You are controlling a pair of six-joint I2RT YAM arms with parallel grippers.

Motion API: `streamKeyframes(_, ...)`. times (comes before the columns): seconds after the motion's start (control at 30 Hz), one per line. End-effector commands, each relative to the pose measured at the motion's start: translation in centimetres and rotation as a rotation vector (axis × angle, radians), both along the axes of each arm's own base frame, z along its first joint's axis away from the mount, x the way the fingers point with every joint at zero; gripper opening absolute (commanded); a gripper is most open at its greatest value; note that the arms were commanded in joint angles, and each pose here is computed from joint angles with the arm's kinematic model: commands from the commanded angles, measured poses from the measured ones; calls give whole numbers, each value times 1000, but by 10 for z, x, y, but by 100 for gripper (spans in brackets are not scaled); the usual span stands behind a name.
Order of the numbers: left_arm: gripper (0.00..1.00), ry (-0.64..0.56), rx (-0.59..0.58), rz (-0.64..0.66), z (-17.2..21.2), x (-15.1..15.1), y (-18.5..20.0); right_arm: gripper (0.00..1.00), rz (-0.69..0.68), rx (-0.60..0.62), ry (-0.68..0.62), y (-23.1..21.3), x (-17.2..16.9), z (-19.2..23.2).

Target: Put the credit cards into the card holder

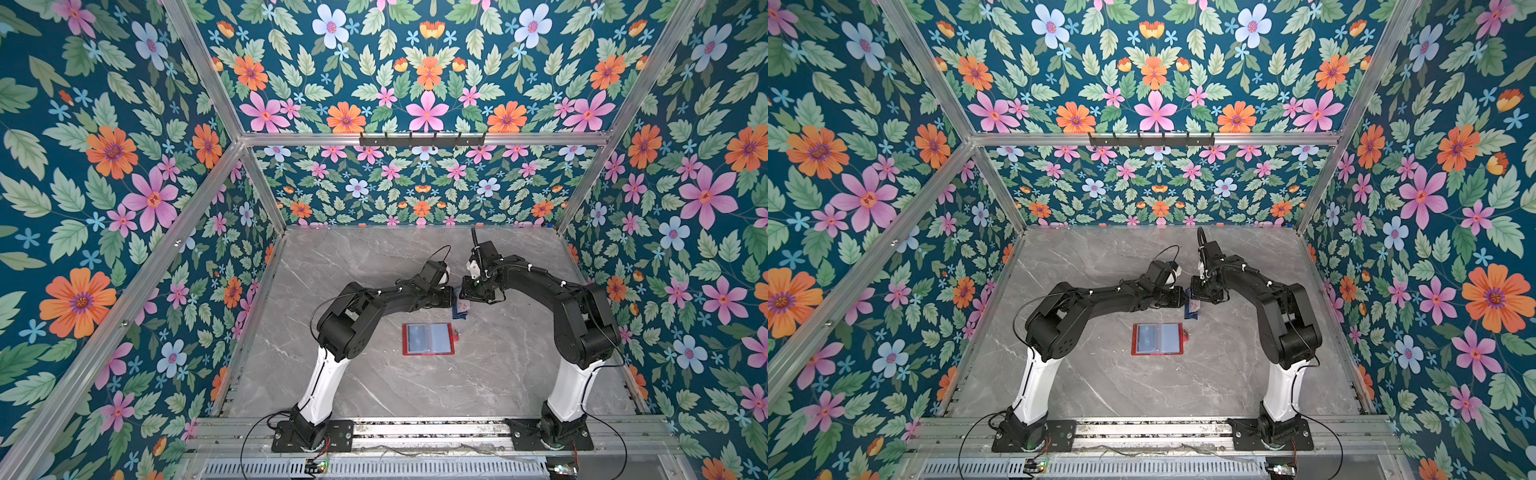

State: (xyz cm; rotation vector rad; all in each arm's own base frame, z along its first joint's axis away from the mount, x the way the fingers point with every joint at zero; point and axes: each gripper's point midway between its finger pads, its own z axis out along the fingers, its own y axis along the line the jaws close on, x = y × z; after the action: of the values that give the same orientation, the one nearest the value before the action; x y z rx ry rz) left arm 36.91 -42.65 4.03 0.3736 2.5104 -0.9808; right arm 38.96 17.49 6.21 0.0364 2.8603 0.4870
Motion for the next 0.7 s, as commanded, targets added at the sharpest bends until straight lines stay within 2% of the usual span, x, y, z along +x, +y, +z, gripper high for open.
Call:
streamKeyframes(0.0, 18, 15, 4, 10, -3, -1, 2, 35, 5, -22, 23, -4, -4, -3)
streamKeyframes(0.43, 20, 36, -3, 37, -1, -3, 5, 32, 1, -52, 58, -8, -8, -8)
streamKeyframes(0.67, 23, 52, -53, 57, 8, -6, 3, 32, 0, -30, 76, -5, -11, -6)
